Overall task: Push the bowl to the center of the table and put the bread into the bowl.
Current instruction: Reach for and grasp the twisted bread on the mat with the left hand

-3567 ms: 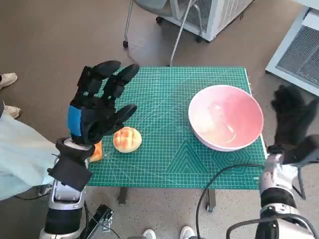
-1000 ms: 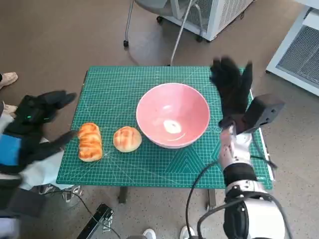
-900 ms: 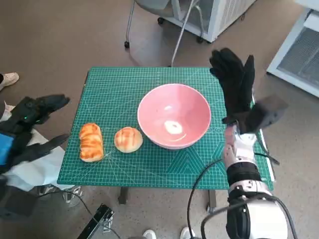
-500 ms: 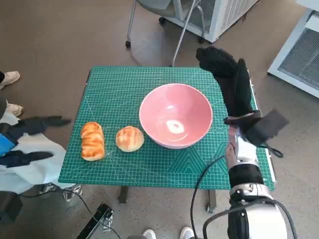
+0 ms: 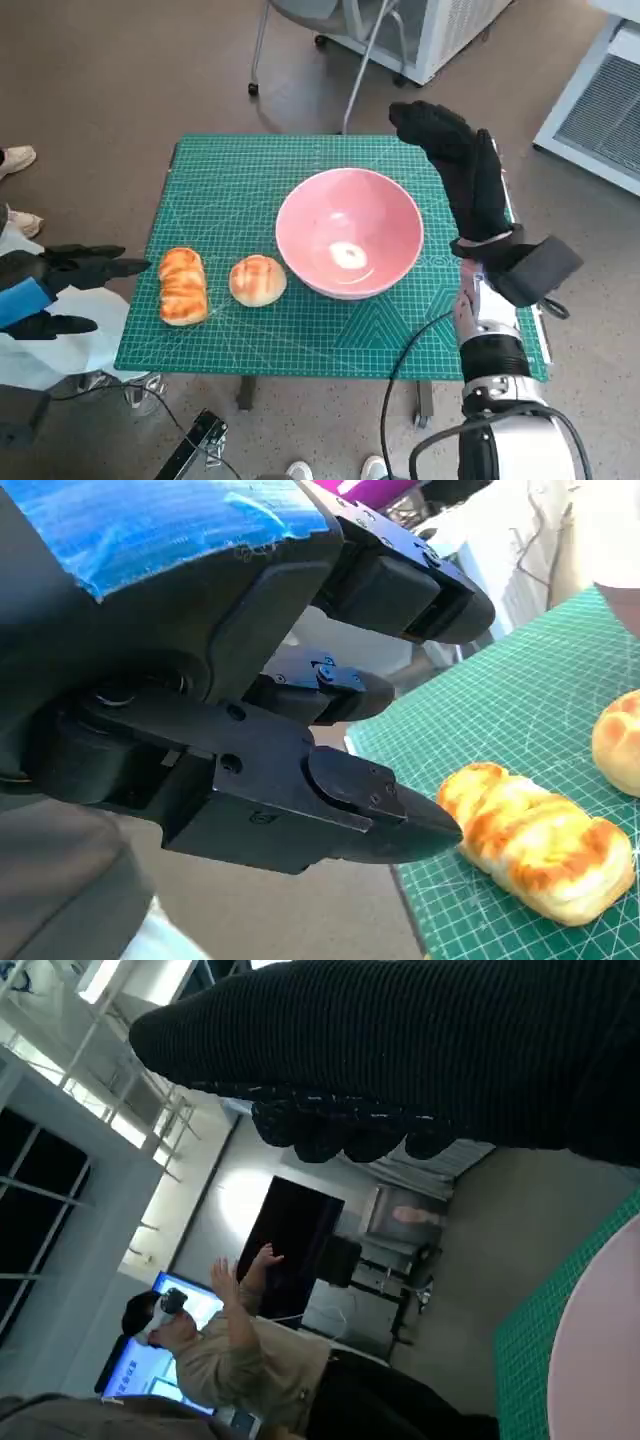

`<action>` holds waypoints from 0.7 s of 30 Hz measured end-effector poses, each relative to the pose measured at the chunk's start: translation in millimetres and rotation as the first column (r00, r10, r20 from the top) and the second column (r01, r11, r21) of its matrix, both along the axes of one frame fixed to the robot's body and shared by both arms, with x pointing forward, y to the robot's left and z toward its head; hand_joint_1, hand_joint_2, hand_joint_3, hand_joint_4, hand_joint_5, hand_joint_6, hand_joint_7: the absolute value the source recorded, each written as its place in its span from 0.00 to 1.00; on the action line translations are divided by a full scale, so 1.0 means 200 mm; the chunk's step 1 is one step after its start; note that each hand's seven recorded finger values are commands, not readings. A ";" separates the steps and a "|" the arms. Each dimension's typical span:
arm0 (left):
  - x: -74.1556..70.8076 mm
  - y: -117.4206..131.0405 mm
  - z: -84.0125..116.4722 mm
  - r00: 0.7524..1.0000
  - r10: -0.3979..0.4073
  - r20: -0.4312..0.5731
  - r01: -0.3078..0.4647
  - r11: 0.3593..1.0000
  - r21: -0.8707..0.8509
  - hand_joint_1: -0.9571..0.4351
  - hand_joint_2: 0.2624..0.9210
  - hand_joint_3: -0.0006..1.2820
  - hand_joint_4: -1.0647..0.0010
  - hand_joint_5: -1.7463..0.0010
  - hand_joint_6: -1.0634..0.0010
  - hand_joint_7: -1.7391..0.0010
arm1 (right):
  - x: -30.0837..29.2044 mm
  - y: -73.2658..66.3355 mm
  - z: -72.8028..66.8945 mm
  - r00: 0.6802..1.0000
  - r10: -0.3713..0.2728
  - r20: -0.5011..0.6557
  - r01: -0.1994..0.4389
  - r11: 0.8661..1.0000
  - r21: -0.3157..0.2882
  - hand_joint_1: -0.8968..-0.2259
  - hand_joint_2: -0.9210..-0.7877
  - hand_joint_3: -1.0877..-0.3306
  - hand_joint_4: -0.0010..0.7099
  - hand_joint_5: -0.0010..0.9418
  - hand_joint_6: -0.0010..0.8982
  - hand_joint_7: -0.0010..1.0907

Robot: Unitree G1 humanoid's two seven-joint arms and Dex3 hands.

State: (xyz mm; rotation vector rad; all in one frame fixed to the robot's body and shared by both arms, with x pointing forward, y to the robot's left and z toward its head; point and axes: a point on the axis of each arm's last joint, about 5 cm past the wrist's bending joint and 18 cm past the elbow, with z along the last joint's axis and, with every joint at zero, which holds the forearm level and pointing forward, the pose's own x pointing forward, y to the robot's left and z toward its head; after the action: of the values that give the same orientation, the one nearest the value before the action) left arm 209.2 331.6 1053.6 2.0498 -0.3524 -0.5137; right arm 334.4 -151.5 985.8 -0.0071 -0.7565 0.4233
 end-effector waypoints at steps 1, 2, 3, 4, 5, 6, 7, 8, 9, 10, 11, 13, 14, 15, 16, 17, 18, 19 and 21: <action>0.01 -0.01 -0.01 1.000 -0.011 -0.003 0.011 1.000 0.021 0.56 0.76 0.01 0.72 1.00 0.60 1.00 | 0.000 0.00 0.00 1.000 0.003 0.000 -0.003 1.000 -0.002 0.43 0.00 0.40 0.51 0.03 0.09 0.67; 0.03 -0.01 -0.02 1.000 -0.021 -0.005 0.022 0.999 0.042 0.55 0.76 0.01 0.73 1.00 0.61 1.00 | 0.000 0.00 0.00 1.000 0.005 -0.001 -0.005 1.000 -0.004 0.43 0.00 0.40 0.51 0.03 0.09 0.67; 0.04 -0.02 -0.02 1.000 -0.031 -0.006 0.031 0.998 0.058 0.54 0.76 0.01 0.73 1.00 0.61 1.00 | 0.000 0.00 0.00 1.000 0.007 -0.001 -0.007 1.000 -0.005 0.43 0.00 0.40 0.51 0.03 0.09 0.67; 0.05 -0.02 -0.03 0.999 -0.037 -0.010 0.038 0.996 0.075 0.54 0.76 0.01 0.74 1.00 0.62 1.00 | -0.001 0.00 0.00 1.000 0.009 -0.001 -0.009 1.000 -0.007 0.44 0.00 0.40 0.51 0.03 0.09 0.67; 0.06 -0.02 -0.03 0.999 -0.044 -0.012 0.045 0.995 0.086 0.54 0.76 0.01 0.74 1.00 0.62 1.00 | -0.001 0.00 0.00 1.000 0.009 0.000 -0.009 1.000 -0.008 0.44 0.00 0.40 0.51 0.03 0.08 0.68; 0.07 -0.02 -0.04 0.999 -0.049 -0.013 0.050 0.994 0.097 0.54 0.76 0.01 0.74 1.00 0.63 1.00 | -0.002 0.00 0.00 1.000 0.010 0.001 -0.010 1.000 -0.008 0.44 0.00 0.39 0.51 0.03 0.08 0.68; 0.08 -0.02 -0.04 0.998 -0.053 -0.015 0.054 0.993 0.104 0.54 0.77 0.01 0.74 1.00 0.63 1.00 | -0.003 0.00 0.00 1.000 0.010 0.001 -0.010 1.000 -0.009 0.44 0.00 0.39 0.51 0.03 0.08 0.68; 0.09 -0.02 -0.05 0.998 -0.057 -0.015 0.059 0.992 0.108 0.54 0.77 0.01 0.75 1.00 0.63 1.00 | -0.005 0.00 -0.01 1.000 0.010 0.001 -0.010 1.000 -0.010 0.44 0.00 0.39 0.51 0.03 0.08 0.68; 0.10 -0.02 -0.05 0.998 -0.061 -0.015 0.062 0.992 0.114 0.54 0.77 0.01 0.75 1.00 0.63 1.00 | -0.006 0.00 -0.01 1.000 0.010 0.000 -0.010 1.000 -0.011 0.44 0.00 0.39 0.51 0.03 0.08 0.68; 0.11 -0.02 -0.05 0.998 -0.063 -0.013 0.065 0.991 0.117 0.55 0.78 0.01 0.75 1.00 0.64 1.00 | -0.007 0.00 -0.01 1.000 0.009 -0.001 -0.009 1.000 -0.011 0.44 0.00 0.39 0.51 0.03 0.08 0.69; 0.12 -0.03 -0.05 0.998 -0.069 -0.011 0.070 0.991 0.118 0.55 0.78 0.01 0.75 1.00 0.64 1.00 | -0.008 -0.01 -0.02 1.000 0.008 -0.003 -0.008 1.000 -0.012 0.44 0.00 0.39 0.51 0.03 0.08 0.69; 0.13 -0.03 -0.05 0.997 -0.078 -0.005 0.078 0.990 0.116 0.56 0.80 0.01 0.75 1.00 0.63 1.00 | -0.010 -0.01 -0.02 1.000 0.005 -0.005 -0.005 1.000 -0.014 0.44 0.00 0.39 0.51 0.03 0.07 0.69; 0.14 -0.03 -0.05 0.996 -0.086 -0.001 0.085 0.989 0.117 0.56 0.80 0.01 0.75 1.00 0.63 1.00 | -0.011 -0.02 -0.02 1.000 0.003 -0.006 -0.003 1.000 -0.015 0.43 0.00 0.39 0.51 0.03 0.07 0.69; 0.15 -0.04 -0.05 0.996 -0.091 0.000 0.090 0.989 0.117 0.56 0.81 0.01 0.75 1.00 0.63 1.00 | -0.012 -0.02 -0.02 1.000 0.002 -0.007 -0.002 1.000 -0.015 0.43 0.00 0.39 0.51 0.03 0.07 0.70; 0.16 -0.04 -0.05 0.995 -0.096 0.001 0.095 0.989 0.116 0.56 0.81 0.01 0.75 1.00 0.63 1.00 | -0.012 -0.02 -0.02 1.000 0.001 -0.008 -0.001 1.000 -0.016 0.43 0.00 0.39 0.52 0.03 0.07 0.70; 0.17 -0.04 -0.06 0.995 -0.101 0.000 0.100 0.988 0.115 0.57 0.82 0.01 0.75 1.00 0.63 1.00 | -0.013 -0.02 -0.03 1.000 0.001 -0.009 -0.001 1.000 -0.017 0.43 0.00 0.39 0.52 0.03 0.07 0.70; 0.18 -0.05 -0.06 0.994 -0.106 0.000 0.105 0.988 0.115 0.57 0.84 0.01 0.76 1.00 0.63 1.00 | -0.014 -0.02 -0.03 1.000 0.000 -0.009 0.000 1.000 -0.018 0.43 0.00 0.39 0.52 0.03 0.07 0.70; 0.18 -0.05 -0.07 0.994 -0.110 -0.002 0.109 0.987 0.114 0.57 0.84 0.01 0.76 1.00 0.63 1.00 | -0.014 -0.03 -0.03 1.000 -0.001 -0.010 0.001 1.000 -0.018 0.43 0.00 0.39 0.52 0.03 0.07 0.70; 0.20 -0.06 -0.08 0.993 -0.120 -0.007 0.120 0.986 0.117 0.57 0.86 0.02 0.76 1.00 0.63 1.00 | -0.015 -0.03 -0.03 1.000 -0.003 -0.011 0.003 1.000 -0.020 0.43 0.00 0.39 0.52 0.03 0.06 0.71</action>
State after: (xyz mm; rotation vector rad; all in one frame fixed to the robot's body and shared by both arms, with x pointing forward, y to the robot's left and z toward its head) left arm 249.9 320.3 1036.6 2.1510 -0.4575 -0.6212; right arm 331.4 -157.8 979.9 -0.0242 -0.7416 0.4279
